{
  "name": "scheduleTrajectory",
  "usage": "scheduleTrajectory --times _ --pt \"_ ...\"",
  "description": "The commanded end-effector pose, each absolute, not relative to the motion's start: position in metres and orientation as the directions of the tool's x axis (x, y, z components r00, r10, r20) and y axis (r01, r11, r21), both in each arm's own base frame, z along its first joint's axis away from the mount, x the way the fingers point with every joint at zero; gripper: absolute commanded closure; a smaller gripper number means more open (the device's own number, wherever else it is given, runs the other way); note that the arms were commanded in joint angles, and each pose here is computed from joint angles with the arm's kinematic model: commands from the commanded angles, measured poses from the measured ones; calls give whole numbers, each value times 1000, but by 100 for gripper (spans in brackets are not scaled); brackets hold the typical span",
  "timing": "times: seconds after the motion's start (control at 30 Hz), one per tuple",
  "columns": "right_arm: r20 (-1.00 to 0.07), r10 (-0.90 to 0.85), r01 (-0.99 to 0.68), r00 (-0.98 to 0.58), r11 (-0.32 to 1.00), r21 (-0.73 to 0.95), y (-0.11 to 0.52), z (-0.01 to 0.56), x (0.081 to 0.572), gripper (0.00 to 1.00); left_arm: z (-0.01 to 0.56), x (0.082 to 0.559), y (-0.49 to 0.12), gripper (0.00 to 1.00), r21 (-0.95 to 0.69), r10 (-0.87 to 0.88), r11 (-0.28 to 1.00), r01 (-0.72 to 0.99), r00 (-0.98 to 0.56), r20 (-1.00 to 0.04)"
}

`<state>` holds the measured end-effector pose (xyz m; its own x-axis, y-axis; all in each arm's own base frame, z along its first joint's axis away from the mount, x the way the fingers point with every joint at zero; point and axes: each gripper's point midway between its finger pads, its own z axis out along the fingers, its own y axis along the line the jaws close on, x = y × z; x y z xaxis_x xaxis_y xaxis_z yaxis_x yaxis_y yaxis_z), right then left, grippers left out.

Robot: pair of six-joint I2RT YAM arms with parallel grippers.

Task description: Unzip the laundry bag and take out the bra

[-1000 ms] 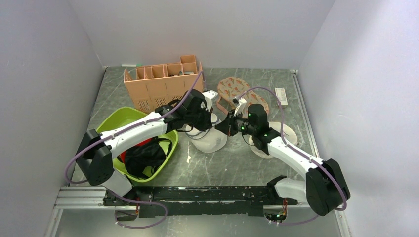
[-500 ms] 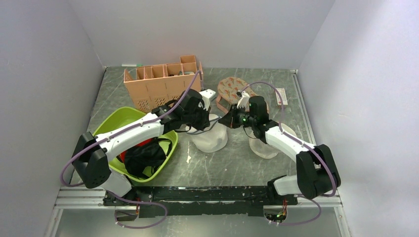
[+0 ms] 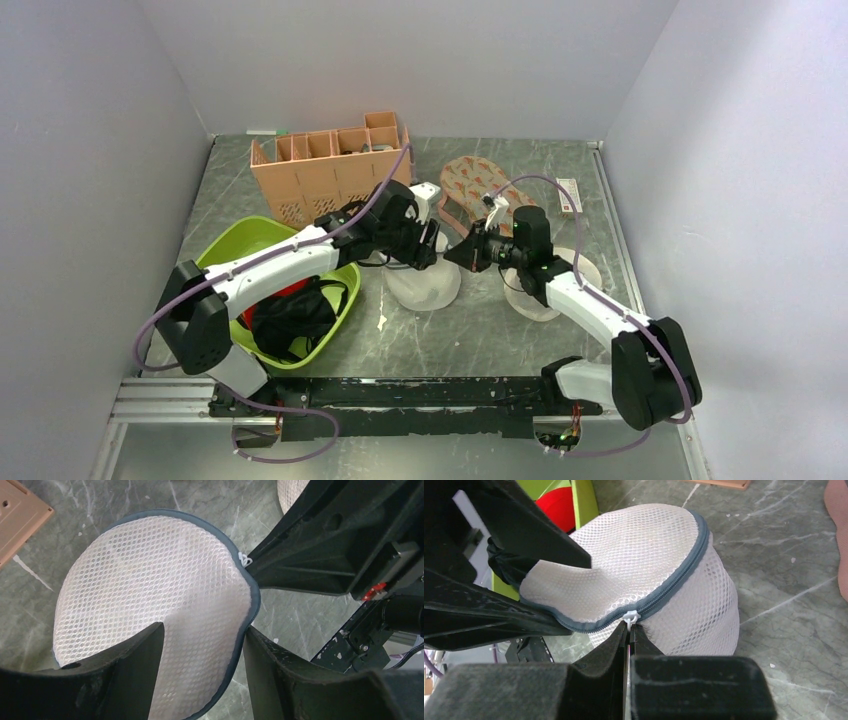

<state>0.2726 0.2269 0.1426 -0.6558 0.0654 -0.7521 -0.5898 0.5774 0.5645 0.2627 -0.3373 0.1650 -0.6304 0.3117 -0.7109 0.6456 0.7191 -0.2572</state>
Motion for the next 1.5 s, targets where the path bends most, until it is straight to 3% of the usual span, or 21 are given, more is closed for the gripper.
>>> scheduleTrajectory --times 0.0,0.57,0.7,1.07,1.3,1.47 --pt "-794 56 -659 -605 524 539 235 159 264 100 183 268 -356 30 -311 277 676 668 -622 -733" --pt "-802 51 -676 -595 508 534 242 164 256 100 183 259 -367 28 -354 268 639 683 -629 -730" --pt "-806 50 -684 -590 500 532 244 166 255 100 179 263 -364 41 -336 271 658 674 -628 -730" --pt "-805 32 -656 -592 561 505 237 157 260 100 185 271 -354 91 -260 307 680 686 -589 -748" --pt "-805 51 -523 -591 735 431 211 140 293 100 202 264 -340 93 -226 309 676 701 -549 -777" --pt "-791 89 -461 -605 771 439 196 137 311 100 206 260 -327 93 -212 297 697 685 -546 -784"
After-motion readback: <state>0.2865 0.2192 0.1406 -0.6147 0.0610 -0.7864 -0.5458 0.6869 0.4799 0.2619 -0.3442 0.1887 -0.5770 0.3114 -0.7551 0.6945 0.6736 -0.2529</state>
